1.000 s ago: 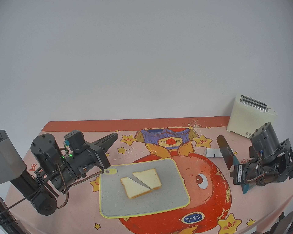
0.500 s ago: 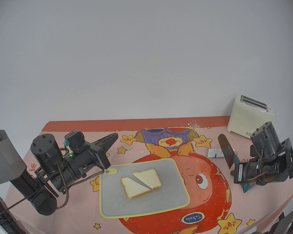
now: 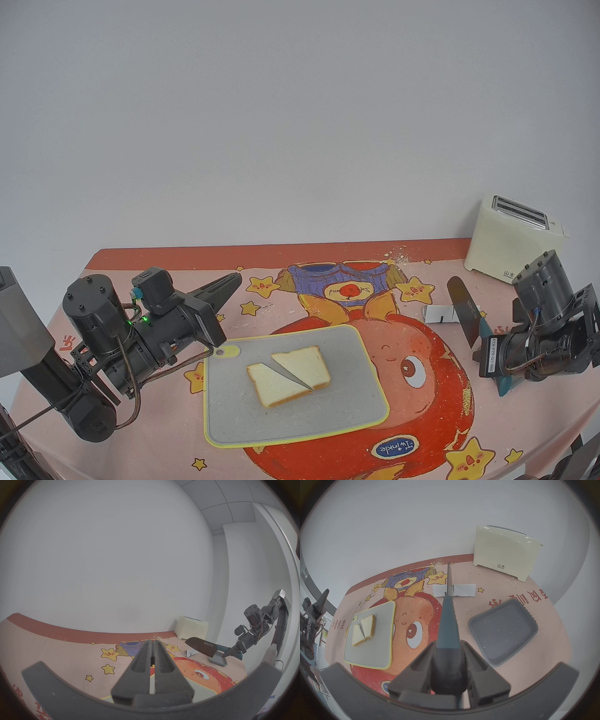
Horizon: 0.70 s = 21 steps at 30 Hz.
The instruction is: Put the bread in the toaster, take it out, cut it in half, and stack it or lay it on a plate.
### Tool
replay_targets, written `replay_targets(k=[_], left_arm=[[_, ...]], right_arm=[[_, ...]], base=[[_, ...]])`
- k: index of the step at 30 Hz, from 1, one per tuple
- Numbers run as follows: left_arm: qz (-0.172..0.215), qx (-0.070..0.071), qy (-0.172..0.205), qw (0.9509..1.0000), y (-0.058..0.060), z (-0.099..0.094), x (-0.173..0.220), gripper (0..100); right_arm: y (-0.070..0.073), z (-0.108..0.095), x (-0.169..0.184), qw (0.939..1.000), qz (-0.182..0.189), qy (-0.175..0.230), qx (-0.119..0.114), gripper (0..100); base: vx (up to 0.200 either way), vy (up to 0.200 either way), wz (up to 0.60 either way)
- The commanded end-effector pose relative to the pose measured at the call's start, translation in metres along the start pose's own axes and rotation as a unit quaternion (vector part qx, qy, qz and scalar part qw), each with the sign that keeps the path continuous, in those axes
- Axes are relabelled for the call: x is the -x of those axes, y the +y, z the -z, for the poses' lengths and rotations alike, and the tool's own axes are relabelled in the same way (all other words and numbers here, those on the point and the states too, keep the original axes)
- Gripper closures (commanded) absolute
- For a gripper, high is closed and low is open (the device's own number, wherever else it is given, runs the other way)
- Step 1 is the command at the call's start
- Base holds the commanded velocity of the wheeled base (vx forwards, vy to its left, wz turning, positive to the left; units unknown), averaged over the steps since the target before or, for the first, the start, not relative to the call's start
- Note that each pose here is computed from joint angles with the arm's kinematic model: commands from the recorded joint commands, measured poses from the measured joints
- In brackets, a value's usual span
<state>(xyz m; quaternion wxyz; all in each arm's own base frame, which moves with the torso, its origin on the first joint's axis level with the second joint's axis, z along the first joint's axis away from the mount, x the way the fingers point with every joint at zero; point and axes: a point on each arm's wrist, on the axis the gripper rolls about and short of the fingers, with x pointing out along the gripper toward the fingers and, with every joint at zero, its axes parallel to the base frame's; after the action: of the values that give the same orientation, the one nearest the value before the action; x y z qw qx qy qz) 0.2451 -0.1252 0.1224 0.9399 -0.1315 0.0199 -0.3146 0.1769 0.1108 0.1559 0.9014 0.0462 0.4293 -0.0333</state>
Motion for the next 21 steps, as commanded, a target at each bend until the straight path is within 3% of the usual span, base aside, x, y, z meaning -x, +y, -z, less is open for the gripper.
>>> replay_targets(k=[1, 21], left_arm=[[0.002, -0.002, -0.009, 1.0000, 0.000, -0.002, 0.000, 100], [0.002, -0.001, -0.008, 1.0000, 0.000, -0.001, 0.000, 100]], right_arm=[[0.000, 0.001, -0.001, 1.0000, 0.002, 0.003, 0.001, 100], [0.004, 0.007, -0.017, 0.9993, 0.020, 0.030, 0.004, 100]], base=[[0.000, 0.000, 0.00], [0.000, 0.000, 0.00]])
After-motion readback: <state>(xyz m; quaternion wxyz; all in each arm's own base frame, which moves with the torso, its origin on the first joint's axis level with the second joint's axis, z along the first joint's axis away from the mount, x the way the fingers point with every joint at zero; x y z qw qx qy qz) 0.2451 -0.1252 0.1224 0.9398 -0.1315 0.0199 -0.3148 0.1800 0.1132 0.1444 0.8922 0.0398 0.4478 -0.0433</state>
